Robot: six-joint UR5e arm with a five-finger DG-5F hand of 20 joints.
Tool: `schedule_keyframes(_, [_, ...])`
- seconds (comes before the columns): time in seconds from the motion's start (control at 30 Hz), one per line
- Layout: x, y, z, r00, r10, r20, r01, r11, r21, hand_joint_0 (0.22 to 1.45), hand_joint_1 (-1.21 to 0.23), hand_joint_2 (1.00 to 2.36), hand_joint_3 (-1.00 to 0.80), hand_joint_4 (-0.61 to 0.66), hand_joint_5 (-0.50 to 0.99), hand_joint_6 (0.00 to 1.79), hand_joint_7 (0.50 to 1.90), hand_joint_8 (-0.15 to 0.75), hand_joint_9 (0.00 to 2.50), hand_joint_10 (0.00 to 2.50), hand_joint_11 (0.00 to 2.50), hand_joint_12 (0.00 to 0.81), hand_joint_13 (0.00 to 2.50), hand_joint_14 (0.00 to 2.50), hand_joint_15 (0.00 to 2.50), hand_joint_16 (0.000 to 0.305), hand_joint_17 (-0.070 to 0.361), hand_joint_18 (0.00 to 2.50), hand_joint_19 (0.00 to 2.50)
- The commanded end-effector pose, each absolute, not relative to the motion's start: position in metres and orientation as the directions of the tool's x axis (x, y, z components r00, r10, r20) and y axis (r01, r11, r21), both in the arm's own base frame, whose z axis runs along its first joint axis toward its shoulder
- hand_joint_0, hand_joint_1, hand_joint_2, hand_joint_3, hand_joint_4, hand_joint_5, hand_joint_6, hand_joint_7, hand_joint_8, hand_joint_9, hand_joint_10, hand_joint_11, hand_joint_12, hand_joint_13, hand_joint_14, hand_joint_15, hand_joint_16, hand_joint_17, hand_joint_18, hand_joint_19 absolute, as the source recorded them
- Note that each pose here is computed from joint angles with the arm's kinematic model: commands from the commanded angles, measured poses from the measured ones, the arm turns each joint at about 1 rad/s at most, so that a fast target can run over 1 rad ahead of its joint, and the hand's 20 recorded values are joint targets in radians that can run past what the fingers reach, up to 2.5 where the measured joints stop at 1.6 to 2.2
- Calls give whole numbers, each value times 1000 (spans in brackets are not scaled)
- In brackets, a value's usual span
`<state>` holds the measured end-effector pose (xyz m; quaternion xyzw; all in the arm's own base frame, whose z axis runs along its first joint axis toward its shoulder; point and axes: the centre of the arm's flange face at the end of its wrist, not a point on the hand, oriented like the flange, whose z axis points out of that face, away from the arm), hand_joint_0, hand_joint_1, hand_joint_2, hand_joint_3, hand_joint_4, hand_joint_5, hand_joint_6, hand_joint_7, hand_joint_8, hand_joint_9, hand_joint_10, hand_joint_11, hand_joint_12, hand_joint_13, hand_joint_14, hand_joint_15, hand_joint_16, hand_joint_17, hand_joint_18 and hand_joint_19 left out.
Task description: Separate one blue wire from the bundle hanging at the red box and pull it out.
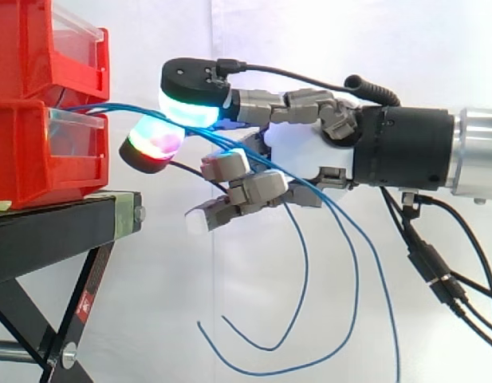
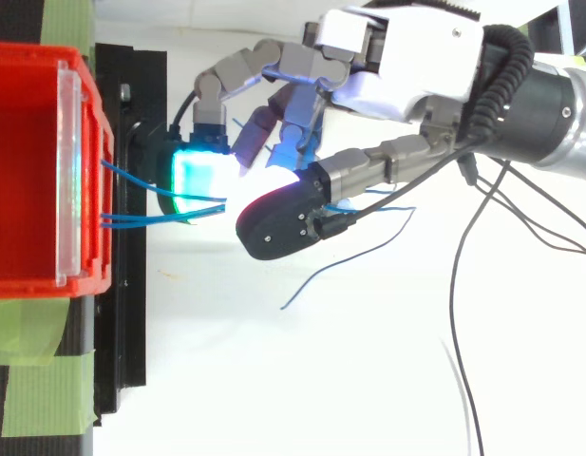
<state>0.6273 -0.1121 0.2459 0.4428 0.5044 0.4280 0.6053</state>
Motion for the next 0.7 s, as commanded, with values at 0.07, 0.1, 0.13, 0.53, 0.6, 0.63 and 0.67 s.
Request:
schedule_keyframes(0.07, [618, -113, 252, 109, 962, -251, -15, 254, 967, 610, -736, 1025, -128, 113, -133, 832, 952, 347, 1436, 17, 1351, 401, 1646, 17, 1393, 47, 105, 864, 436])
schedule_keyframes(0.1, [617, -112, 252, 106, 962, -253, -10, 256, 967, 611, -737, 1025, -128, 112, -133, 835, 943, 349, 1439, 17, 1334, 403, 1647, 18, 1398, 47, 106, 866, 431])
schedule_keyframes(0.13, [616, -113, 250, 99, 961, -259, 2, 260, 966, 613, -739, 1025, -123, 113, -134, 839, 945, 355, 1440, 16, 1347, 405, 1648, 17, 1390, 47, 106, 867, 434])
schedule_keyframes(0.53, [610, -110, 275, 76, 949, -307, -30, 310, 950, 611, -730, 1026, -85, 134, -141, 877, 947, 364, 1446, 17, 1354, 417, 1661, 17, 1396, 48, 109, 880, 437])
schedule_keyframes(0.6, [607, -110, 281, 76, 946, -314, -23, 316, 948, 610, -736, 1027, -79, 127, -142, 880, 958, 370, 1446, 17, 1350, 411, 1659, 17, 1406, 48, 109, 883, 436])
schedule_keyframes(0.63, [606, -110, 281, 75, 946, -314, -20, 316, 948, 610, -739, 1027, -80, 131, -142, 882, 960, 371, 1447, 17, 1348, 419, 1661, 18, 1394, 49, 109, 885, 435])
schedule_keyframes(0.67, [606, -110, 281, 73, 946, -315, -14, 317, 948, 611, -738, 1026, -83, 133, -142, 882, 968, 369, 1444, 16, 1353, 412, 1661, 17, 1397, 49, 110, 886, 435])
